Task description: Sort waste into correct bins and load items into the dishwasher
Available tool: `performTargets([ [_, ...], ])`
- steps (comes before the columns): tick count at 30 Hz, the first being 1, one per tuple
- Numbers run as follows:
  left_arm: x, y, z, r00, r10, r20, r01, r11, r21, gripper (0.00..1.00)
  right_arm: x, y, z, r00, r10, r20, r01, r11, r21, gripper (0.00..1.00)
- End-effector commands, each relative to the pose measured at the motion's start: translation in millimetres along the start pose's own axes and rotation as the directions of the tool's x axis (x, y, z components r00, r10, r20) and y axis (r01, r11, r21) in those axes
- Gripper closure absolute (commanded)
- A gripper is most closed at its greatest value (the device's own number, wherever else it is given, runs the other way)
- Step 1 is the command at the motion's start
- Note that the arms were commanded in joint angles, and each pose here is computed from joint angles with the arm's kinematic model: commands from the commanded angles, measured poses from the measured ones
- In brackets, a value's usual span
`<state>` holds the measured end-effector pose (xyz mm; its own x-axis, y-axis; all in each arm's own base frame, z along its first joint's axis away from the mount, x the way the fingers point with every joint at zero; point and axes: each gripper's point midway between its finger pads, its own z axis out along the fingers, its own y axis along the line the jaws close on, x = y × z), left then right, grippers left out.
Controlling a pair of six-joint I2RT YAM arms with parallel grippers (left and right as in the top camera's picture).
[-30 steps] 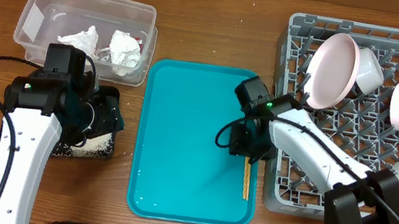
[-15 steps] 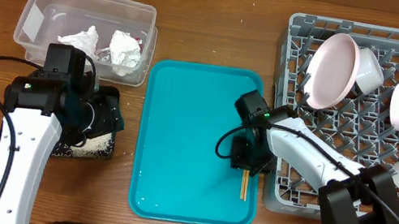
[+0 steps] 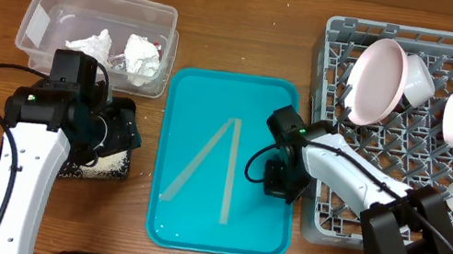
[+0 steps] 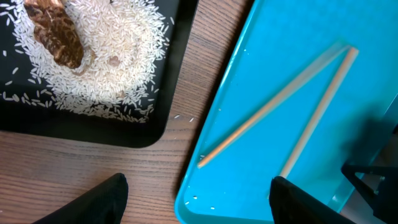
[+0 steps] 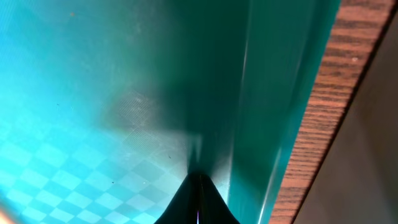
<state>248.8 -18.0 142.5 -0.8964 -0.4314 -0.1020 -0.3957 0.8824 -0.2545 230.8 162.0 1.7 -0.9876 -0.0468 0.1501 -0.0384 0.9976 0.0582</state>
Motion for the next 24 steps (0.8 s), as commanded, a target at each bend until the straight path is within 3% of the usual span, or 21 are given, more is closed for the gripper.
performTargets([
  [1, -2.7, -2.7, -4.8, 1.000, 0.022, 0.018, -0.023, 1.000, 0.005, 0.25, -5.7, -1.9, -3.0, 1.000, -0.001, 0.016, 0.001, 1.000, 0.018, 0.96],
  [9, -2.8, -2.7, -4.8, 1.000, 0.023, 0.018, -0.023, 1.000, 0.005, 0.25, -14.8, 10.1, -22.8, 0.999, -0.023, 0.043, 0.024, 1.000, -0.015, 0.94],
  [14, -3.2, -2.8, -4.8, 1.000, 0.023, 0.020, -0.023, 1.000, 0.006, 0.24, -13.3, 52.0, -41.2, 0.992, -0.115, 0.044, 0.120, 0.981, -0.153, 0.69],
  [18, -4.4, 5.6, -5.0, 0.999, 0.022, 0.029, -0.021, 0.999, -0.041, 0.25, -16.9, 90.5, -54.9, 0.976, -0.184, 0.119, 0.205, 0.958, -0.200, 0.46],
  [24, -14.8, 44.0, -19.1, 0.990, -0.118, 0.072, 0.127, 0.983, -0.134, 0.23, -18.3, 135.3, -56.6, 0.960, -0.183, 0.211, 0.234, 0.940, -0.249, 0.44],
])
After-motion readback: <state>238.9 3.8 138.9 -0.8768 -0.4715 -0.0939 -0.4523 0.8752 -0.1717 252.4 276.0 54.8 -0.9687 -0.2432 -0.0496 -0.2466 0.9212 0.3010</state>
